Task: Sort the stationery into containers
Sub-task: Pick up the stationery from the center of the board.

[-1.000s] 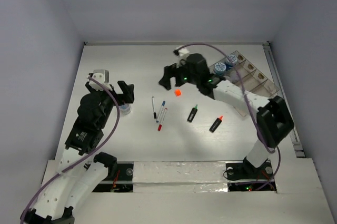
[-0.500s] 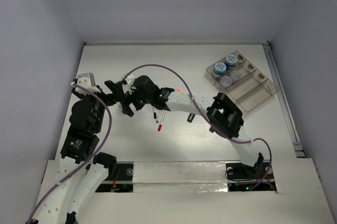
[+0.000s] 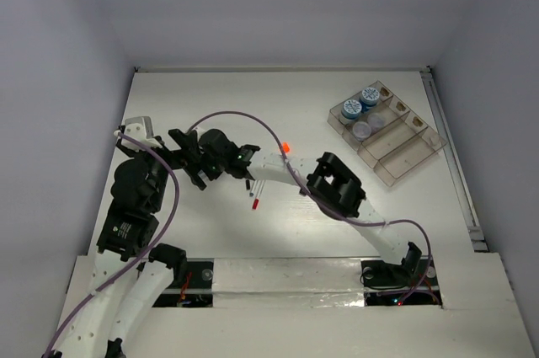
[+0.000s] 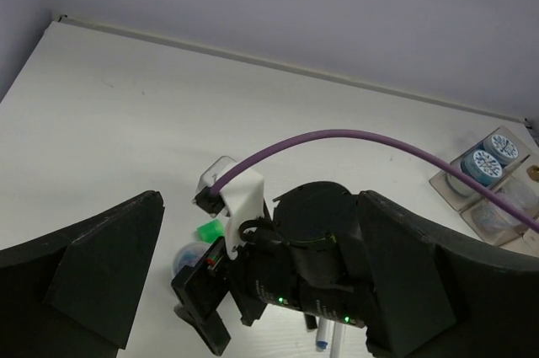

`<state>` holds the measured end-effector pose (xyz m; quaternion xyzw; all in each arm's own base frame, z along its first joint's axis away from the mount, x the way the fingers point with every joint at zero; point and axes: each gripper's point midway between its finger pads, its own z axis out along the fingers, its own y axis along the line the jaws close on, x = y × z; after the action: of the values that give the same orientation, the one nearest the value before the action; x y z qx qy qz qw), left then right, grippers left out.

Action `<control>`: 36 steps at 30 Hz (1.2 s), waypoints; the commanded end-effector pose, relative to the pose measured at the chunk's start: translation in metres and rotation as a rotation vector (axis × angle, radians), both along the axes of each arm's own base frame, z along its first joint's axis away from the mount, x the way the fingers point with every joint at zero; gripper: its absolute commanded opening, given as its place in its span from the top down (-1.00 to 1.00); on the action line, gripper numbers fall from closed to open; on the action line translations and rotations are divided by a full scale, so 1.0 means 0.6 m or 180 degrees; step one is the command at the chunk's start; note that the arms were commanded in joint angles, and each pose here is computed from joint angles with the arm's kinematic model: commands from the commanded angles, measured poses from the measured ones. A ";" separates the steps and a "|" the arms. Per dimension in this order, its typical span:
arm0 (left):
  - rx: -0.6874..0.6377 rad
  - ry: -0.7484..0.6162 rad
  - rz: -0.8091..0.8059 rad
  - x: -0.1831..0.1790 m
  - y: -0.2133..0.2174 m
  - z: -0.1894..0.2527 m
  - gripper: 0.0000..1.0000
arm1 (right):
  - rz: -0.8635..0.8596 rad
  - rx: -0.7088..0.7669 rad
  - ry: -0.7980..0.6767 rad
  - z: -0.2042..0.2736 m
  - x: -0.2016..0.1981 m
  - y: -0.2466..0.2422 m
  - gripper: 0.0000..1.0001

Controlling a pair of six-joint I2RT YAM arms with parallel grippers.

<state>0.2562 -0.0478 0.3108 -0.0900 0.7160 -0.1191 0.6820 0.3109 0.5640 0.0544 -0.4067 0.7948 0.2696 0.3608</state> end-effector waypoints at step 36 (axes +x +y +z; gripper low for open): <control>-0.0036 -0.0052 -0.0568 0.008 -0.056 0.004 -0.98 | -0.2066 0.0503 -0.0956 0.316 0.157 -0.379 0.24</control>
<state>0.2567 -0.0694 0.3083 -0.0495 0.7235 -0.1590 0.6699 0.3370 0.4322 0.2183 -0.2740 0.7857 0.2055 0.5151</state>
